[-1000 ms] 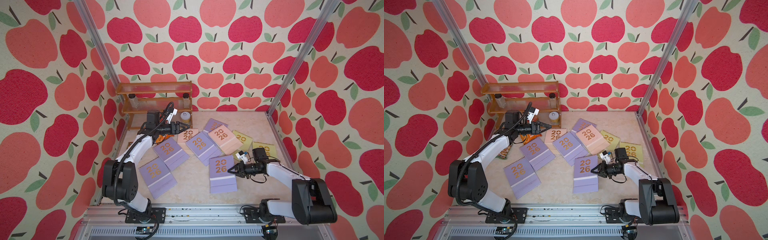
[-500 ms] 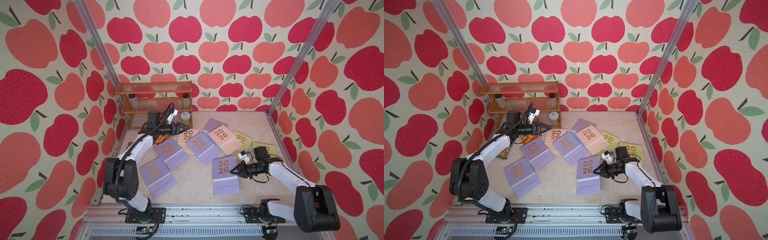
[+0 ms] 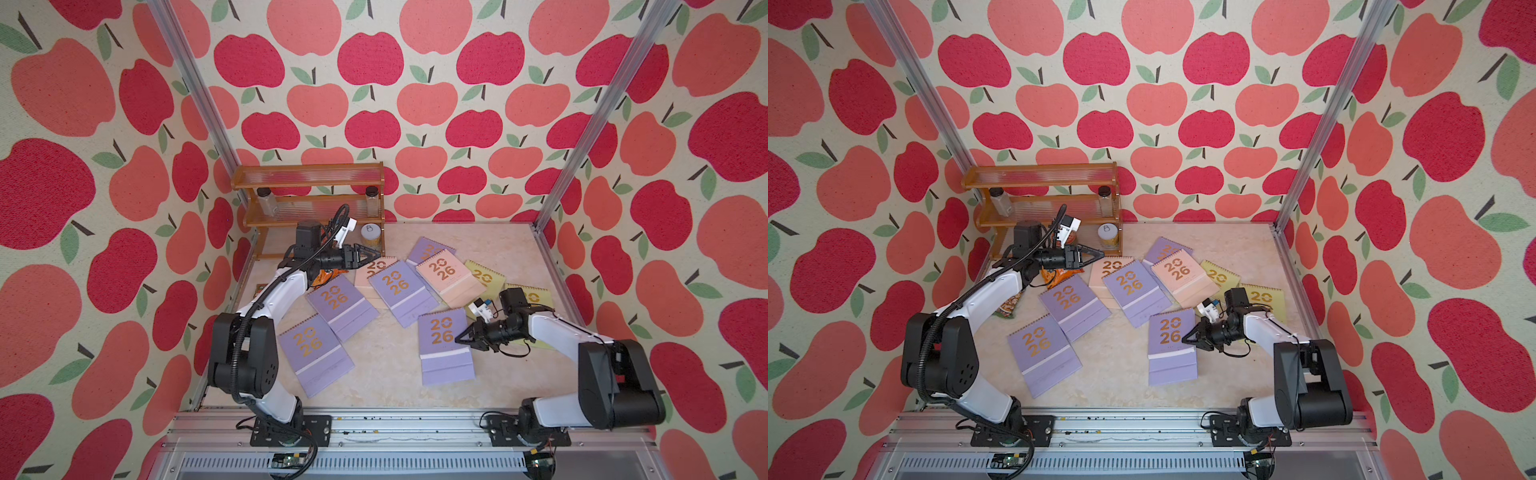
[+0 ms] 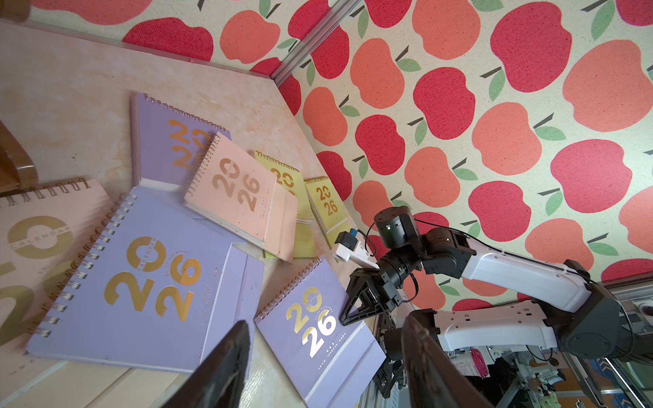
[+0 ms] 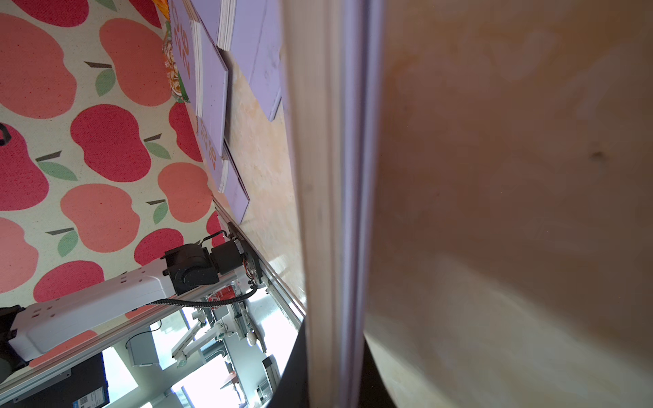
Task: Stack the calendars
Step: Place the calendar at the center of the board.
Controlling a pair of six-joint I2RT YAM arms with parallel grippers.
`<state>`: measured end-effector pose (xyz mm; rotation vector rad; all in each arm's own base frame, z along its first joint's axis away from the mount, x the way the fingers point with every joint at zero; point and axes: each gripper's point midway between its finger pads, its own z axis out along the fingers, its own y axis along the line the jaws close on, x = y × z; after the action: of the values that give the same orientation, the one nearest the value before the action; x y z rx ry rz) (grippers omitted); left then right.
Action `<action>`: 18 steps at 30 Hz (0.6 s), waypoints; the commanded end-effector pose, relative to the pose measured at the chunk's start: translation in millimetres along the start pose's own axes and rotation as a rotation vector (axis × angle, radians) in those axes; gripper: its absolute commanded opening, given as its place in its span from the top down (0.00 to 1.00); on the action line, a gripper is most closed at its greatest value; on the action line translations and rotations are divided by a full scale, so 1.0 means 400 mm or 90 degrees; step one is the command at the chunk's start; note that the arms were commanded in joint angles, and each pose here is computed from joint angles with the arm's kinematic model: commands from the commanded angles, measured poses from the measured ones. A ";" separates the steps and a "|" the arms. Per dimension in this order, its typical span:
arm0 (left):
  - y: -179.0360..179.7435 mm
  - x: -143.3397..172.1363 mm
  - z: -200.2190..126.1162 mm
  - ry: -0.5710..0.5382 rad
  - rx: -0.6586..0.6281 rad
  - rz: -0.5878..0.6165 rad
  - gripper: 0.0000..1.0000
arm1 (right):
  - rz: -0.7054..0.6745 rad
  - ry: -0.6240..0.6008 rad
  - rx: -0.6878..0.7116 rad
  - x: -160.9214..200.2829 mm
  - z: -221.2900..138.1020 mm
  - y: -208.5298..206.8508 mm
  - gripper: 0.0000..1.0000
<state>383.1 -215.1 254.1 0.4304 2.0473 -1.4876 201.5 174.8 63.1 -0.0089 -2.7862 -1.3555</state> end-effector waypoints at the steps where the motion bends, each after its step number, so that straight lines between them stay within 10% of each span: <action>1: 0.000 0.013 0.009 0.009 0.017 -0.001 0.33 | 0.093 0.046 0.156 0.058 0.027 -0.141 1.00; 18: 0.006 0.011 0.022 0.015 0.016 -0.008 0.33 | 0.130 0.033 0.234 0.114 0.047 -0.223 0.86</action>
<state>382.5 -219.5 247.5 0.4326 2.0633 -1.5016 195.4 187.3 49.4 0.0129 -2.7623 -1.4163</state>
